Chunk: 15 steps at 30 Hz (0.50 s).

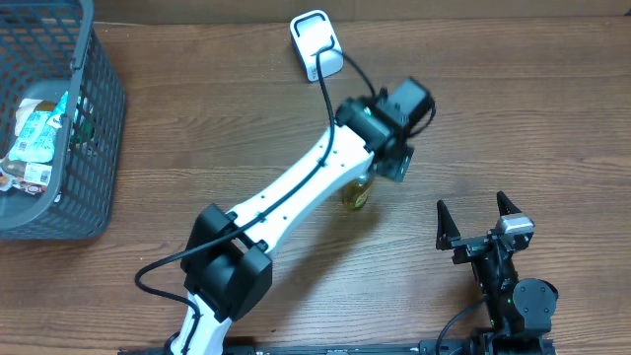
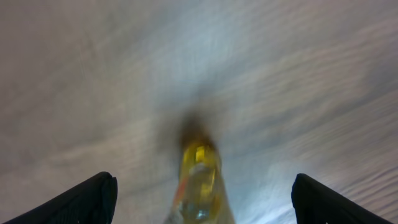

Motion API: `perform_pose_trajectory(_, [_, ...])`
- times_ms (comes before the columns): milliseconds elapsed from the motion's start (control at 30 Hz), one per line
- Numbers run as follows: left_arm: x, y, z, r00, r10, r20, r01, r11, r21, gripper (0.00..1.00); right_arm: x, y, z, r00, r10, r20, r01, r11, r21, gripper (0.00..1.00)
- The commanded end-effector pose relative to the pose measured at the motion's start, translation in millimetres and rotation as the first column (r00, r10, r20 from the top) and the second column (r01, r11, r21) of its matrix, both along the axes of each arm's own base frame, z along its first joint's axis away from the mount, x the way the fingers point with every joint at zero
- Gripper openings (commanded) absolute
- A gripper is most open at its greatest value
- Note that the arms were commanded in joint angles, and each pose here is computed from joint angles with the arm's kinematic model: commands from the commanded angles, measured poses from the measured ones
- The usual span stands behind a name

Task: Scan the item barcode
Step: 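Carry the yellow bottle to the table center and set it upright, then return the left gripper into the basket and grasp the green package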

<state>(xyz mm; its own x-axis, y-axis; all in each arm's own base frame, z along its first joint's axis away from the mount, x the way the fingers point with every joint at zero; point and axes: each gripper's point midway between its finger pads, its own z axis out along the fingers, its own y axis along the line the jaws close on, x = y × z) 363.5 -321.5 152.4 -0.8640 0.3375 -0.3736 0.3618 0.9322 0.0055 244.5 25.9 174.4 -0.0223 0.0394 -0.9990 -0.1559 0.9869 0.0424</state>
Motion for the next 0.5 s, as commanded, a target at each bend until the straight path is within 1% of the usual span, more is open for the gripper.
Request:
perform_pose_trajectory(0, [38.2, 16.3, 52.1, 0.987, 0.004, 0.158, -0.006, 1.000, 0.009, 0.87, 0.2, -2.1, -1.5, 1.000, -0.010, 0.006, 0.010, 1.000, -0.004, 1.00])
perform_pose_trajectory(67, [62.0, 54.0, 88.5, 0.955, 0.094, 0.281, -0.122, 0.989, 0.081, 0.86, 0.2, -2.1, -1.5, 1.000, -0.010, 0.006, 0.010, 1.000, -0.004, 1.00])
perform_pose_trajectory(100, [70.7, 73.5, 108.0, 0.932, 0.136, 0.335, -0.180, 0.978, 0.104, 0.89, 0.2, -2.1, -1.5, 1.000, -0.010, 0.006, 0.010, 1.000, -0.004, 1.00])
perform_pose_trajectory(167, [81.8, 110.9, 149.2, 0.886, 0.203, 0.417, -0.271, 0.956, 0.110, 1.00, 0.2, -2.1, -1.5, 1.000, -0.010, 0.006, 0.010, 1.000, -0.004, 1.00])
perform_pose_trajectory(267, [86.6, 150.0, 200.2, 0.862, 0.173, 0.476, -0.252, 0.962, 0.107, 0.99, 0.2, -2.1, -1.5, 1.000, -0.010, 0.006, 0.010, 1.000, -0.004, 1.00])
perform_pose_trajectory(300, [87.0, 164.9, 214.3, 0.851, 0.175, 0.495, -0.258, 0.960, 0.105, 0.96, 0.2, -2.1, -1.5, 1.000, -0.010, 0.006, 0.010, 1.000, -0.004, 1.00])
perform_pose_trajectory(367, [85.3, 203.7, 243.7, 0.807, 0.241, 0.539, -0.326, 0.943, 0.066, 0.88, 0.2, -2.1, -1.5, 1.000, -0.010, 0.006, 0.010, 1.000, -0.004, 1.00])
perform_pose_trajectory(467, [78.3, 262.1, 274.2, 0.739, 0.346, 0.578, -0.427, 0.904, 0.005, 0.90, 0.2, -2.1, -1.5, 1.000, -0.010, 0.006, 0.010, 1.000, -0.004, 1.00])
